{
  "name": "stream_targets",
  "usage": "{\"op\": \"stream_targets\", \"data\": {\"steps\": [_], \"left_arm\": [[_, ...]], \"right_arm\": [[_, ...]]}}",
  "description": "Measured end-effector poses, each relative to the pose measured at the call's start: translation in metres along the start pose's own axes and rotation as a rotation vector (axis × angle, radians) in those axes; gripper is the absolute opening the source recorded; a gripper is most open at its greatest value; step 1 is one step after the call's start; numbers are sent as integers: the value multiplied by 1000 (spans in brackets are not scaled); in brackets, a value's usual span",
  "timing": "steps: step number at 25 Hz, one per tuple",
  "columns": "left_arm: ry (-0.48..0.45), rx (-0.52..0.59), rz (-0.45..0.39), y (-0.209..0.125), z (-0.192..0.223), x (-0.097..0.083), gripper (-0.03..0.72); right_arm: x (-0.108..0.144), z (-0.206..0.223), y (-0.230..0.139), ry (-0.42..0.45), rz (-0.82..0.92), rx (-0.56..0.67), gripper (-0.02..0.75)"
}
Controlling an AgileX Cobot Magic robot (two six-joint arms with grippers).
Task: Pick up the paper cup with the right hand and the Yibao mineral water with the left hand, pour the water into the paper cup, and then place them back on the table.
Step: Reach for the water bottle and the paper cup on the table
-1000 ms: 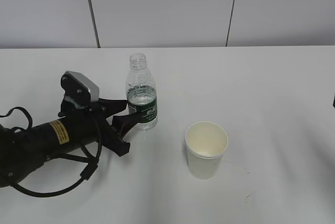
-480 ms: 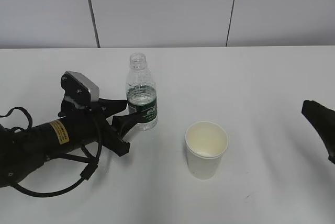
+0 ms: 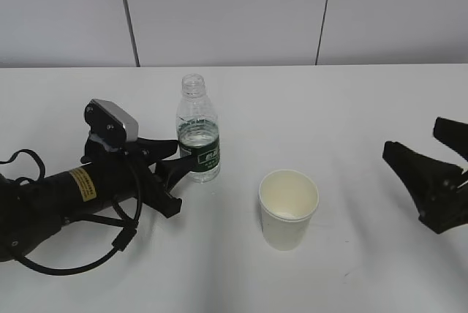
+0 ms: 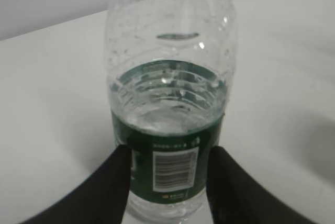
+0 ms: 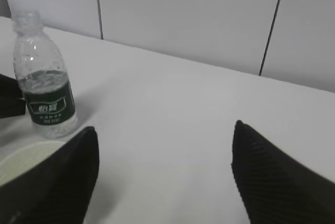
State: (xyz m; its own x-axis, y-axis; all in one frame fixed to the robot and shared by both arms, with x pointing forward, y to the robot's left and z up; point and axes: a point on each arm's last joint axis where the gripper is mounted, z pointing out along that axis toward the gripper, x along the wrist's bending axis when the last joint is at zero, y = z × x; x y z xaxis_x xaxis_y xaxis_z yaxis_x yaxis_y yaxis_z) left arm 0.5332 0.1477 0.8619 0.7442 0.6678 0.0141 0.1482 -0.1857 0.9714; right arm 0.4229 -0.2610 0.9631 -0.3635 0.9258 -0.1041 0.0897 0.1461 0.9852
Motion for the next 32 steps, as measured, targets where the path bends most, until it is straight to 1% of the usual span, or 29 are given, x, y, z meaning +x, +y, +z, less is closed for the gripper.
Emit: {"op": "stream_targets", "data": {"steps": [5,8,11,15,19,26,28,32], "left_arm": [[0,0,0,0,0,0,302],[0,0,0,0,0,0,302],[0,0,0,0,0,0,302],[0,0,0,0,0,0,302],[0,0,0,0,0,0,302],[0,0,0,0,0,0,307],[-1,0,0,0,0,0,345],[-1,0,0,0,0,0,524]], "right_arm": [[2,9,-22,42,-27,118,587],[7,13,-33,102,-68,168,587],[11,15,-40,160,-93,190,587],[14,16,-48,189,-75,205,587],[21,9,-57,222,-95,171,587],[28,8,-89,282,-80,311,587],[30,8,-95,305,-81,336,587],[32,13,-103,356,-82,357,619]]}}
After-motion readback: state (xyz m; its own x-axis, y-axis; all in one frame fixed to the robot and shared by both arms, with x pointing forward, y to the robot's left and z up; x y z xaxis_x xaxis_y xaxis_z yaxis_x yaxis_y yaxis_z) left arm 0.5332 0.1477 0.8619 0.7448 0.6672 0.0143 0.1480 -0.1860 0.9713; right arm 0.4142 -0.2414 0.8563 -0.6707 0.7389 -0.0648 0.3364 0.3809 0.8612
